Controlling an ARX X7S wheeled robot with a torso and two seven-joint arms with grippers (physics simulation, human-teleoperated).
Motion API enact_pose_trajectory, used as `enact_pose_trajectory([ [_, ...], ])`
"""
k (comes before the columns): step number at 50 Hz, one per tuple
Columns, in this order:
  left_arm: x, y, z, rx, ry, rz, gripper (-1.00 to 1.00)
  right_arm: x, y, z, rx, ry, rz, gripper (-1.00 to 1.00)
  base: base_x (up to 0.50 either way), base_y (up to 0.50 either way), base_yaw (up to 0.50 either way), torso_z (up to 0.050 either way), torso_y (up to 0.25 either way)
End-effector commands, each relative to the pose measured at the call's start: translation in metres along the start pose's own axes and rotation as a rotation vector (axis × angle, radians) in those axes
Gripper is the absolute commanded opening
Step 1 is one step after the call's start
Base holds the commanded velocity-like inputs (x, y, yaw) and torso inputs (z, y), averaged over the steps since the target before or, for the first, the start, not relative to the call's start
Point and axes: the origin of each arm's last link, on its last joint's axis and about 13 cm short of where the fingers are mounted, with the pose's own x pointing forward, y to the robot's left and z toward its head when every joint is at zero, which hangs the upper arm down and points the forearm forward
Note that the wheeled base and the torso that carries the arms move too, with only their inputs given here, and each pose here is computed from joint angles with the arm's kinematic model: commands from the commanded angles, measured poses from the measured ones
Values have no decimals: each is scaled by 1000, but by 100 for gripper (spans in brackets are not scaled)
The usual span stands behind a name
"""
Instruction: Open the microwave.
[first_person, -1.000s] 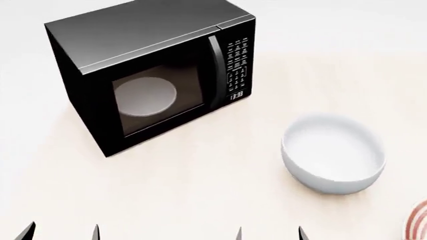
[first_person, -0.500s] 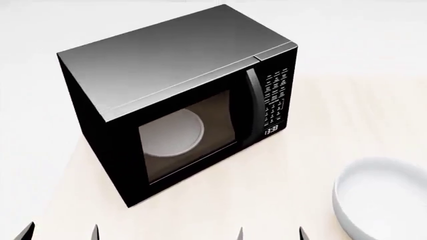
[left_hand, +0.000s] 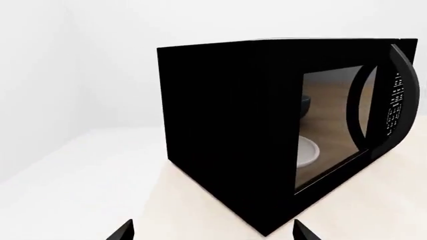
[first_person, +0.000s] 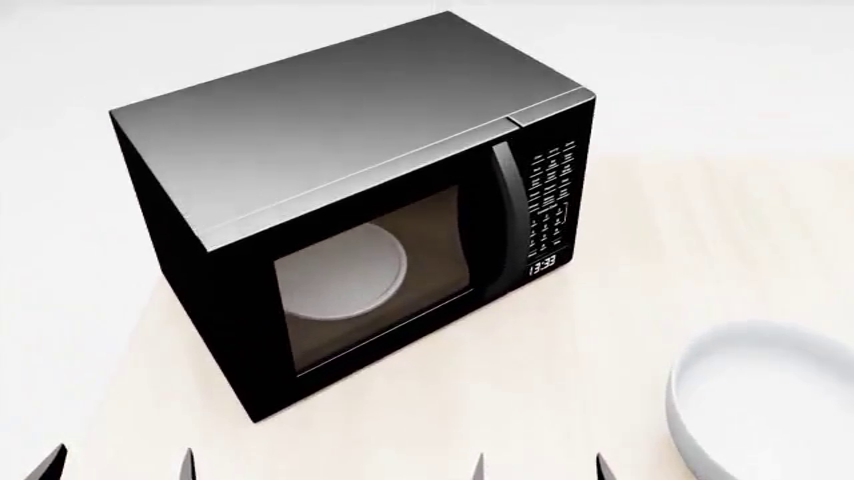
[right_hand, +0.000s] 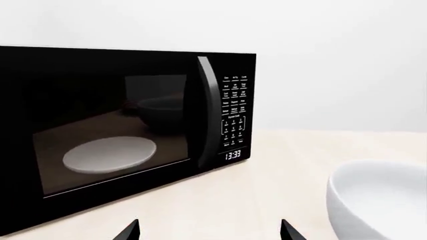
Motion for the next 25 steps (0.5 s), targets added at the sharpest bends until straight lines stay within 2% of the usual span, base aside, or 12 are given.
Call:
enact_pose_trajectory([
  [1,0,0,0,-4,-2,-1,100,0,0,1,0,-5,-4,100,0,0,0,0,0],
  [5,0,-1,-1,5,-2,-5,100,0,0,1,-2,-8,-1,100,0,0,0,1,-62],
  [25,-3,-1,4,2,-20,-8,100,-7,1,10,-10,-47,10,100,0,0,0,7,-196],
])
